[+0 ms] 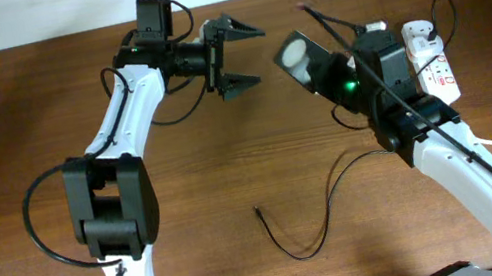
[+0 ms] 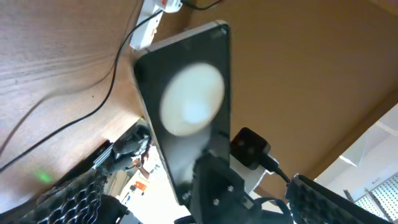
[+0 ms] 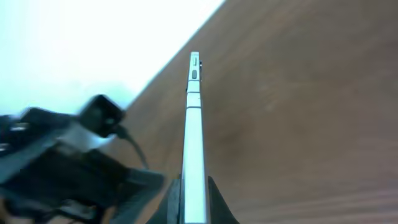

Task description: Plug charger to phone and switch on socket

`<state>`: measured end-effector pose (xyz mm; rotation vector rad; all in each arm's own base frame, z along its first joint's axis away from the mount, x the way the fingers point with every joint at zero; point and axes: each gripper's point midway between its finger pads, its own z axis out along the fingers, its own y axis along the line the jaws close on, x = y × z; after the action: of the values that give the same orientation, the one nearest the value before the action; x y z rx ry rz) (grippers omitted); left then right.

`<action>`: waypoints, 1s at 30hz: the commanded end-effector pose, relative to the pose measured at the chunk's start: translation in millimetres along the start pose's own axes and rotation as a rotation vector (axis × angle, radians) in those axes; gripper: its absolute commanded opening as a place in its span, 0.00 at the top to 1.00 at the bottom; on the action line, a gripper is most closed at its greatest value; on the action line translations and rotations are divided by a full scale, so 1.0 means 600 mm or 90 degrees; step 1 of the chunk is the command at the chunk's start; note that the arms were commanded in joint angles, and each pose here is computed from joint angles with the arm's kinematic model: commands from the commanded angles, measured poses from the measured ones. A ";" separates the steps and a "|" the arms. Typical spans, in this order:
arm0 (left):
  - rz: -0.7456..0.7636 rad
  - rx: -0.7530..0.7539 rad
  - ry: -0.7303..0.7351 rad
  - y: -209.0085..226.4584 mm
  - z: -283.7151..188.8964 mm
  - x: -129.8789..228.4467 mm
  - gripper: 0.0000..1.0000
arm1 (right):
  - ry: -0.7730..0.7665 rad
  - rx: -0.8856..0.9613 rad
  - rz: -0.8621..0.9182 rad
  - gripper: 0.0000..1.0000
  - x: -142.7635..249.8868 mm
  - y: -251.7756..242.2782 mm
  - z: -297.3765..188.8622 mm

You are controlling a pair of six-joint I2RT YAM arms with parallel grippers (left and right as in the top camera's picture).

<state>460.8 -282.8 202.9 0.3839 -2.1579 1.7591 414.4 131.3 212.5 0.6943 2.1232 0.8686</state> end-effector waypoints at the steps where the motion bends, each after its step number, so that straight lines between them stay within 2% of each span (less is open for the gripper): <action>1: 0.023 0.015 -0.012 -0.015 -0.027 -0.009 0.05 | -0.007 -0.066 0.001 0.96 -0.014 0.046 -0.007; 4: -0.018 0.015 -0.026 -0.016 -0.030 -0.018 0.06 | -0.026 -0.097 0.015 0.96 -0.027 0.065 -0.010; 5: 0.008 0.017 -0.039 -0.023 -0.032 -0.026 0.03 | -0.027 -0.100 0.071 0.96 -0.030 0.067 -0.010; 7: 0.085 0.031 -0.056 -0.045 -0.033 -0.037 0.06 | -0.028 -0.097 0.147 0.96 -0.033 0.064 -0.010; 8: 0.129 0.040 -0.062 -0.059 -0.033 -0.040 0.12 | -0.024 -0.098 0.188 0.96 -0.033 0.064 -0.010; 10: 0.159 0.043 -0.080 -0.068 -0.035 -0.048 0.20 | -0.015 -0.101 0.278 0.96 -0.032 0.065 -0.010; 12: 0.161 0.035 -0.117 -0.067 -0.037 -0.065 0.23 | -0.005 -0.106 0.350 0.96 -0.031 0.067 -0.010; 14: 0.160 0.028 -0.149 -0.066 -0.040 -0.079 0.21 | -0.011 -0.134 0.353 0.96 -0.039 0.084 -0.013; 16: 0.160 0.023 -0.161 -0.065 -0.036 -0.084 0.01 | -0.022 -0.170 0.345 0.96 -0.052 0.103 -0.019; 22: 0.155 0.023 -0.157 -0.073 0.000 -0.075 0.01 | 0.013 -0.195 0.386 0.96 -0.044 0.119 -0.023; 30: -0.036 0.049 -0.178 -0.080 0.013 -0.083 0.01 | 0.024 -0.214 0.405 0.96 -0.044 0.131 -0.026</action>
<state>522.3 -296.1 220.5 0.6320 -2.3060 1.8914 433.2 154.3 272.4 1.2395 1.7570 1.4991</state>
